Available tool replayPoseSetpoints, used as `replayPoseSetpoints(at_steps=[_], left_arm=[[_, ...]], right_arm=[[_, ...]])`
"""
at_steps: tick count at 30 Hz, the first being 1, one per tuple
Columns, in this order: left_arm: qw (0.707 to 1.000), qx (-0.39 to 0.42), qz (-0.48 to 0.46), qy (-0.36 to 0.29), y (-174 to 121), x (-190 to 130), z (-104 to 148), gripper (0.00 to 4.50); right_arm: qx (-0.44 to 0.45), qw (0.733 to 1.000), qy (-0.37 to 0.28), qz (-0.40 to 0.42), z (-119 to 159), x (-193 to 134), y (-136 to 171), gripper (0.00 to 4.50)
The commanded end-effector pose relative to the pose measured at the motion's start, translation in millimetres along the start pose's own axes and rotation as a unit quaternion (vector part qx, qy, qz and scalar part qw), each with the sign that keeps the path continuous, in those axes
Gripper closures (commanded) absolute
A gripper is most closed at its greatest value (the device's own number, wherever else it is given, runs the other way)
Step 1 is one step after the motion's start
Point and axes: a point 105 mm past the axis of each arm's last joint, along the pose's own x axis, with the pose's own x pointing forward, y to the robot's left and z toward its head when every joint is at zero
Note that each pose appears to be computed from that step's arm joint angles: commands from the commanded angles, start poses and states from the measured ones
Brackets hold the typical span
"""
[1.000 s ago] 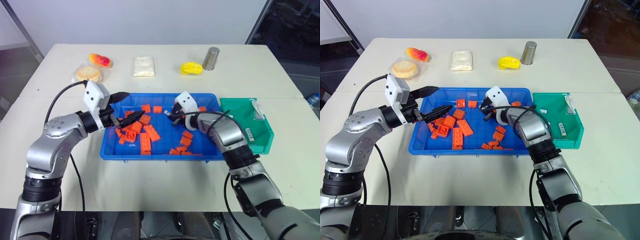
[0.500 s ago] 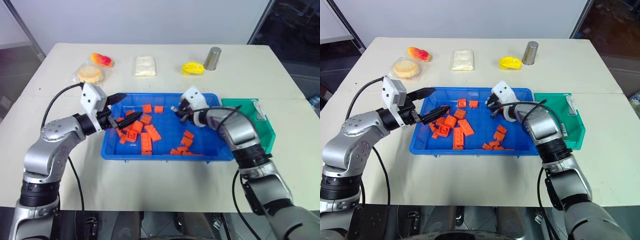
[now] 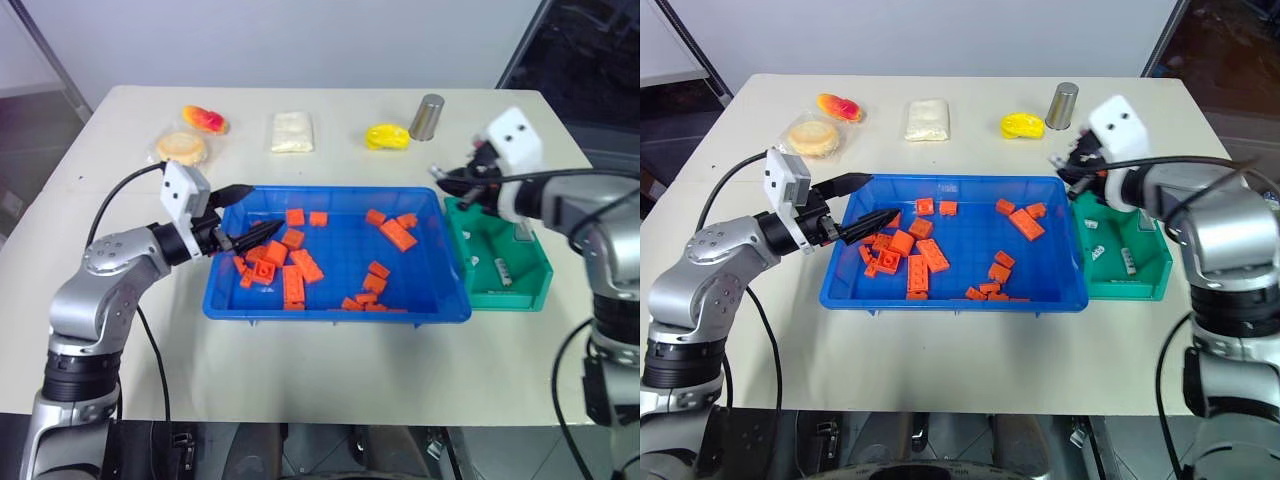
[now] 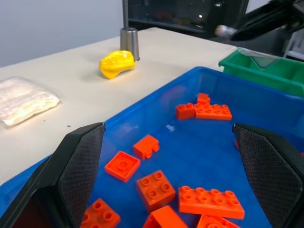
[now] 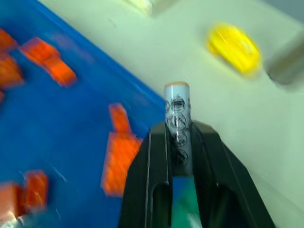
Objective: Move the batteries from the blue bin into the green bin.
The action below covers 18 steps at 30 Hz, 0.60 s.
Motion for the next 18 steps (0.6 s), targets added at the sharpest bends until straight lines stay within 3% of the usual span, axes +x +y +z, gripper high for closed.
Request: replayPoseSetpoints(at_steps=[1,7,12,18], left_arm=[[1.0,0.023,-0.01,-0.012,1.2,2.9,10.7,0.0],[1.0,0.023,-0.017,-0.012,1.3,6.2,8.3,0.0],[1.0,0.018,-0.02,-0.011,0.0,9.0,5.0,0.0],[1.0,0.016,-0.016,-0.012,1.9,11.6,5.3,0.0]], right_arm=[[-0.007,0.999,0.0,-0.035,-2.8,-22.0,-16.1,4.41],[0.009,0.998,0.035,-0.057,-26.8,-42.8,-24.9,4.41],[0.026,0.998,0.056,-0.034,-47.3,-39.8,-16.4,4.41],[0.039,0.997,0.057,-0.024,-57.9,-32.5,-14.0,1.49]])
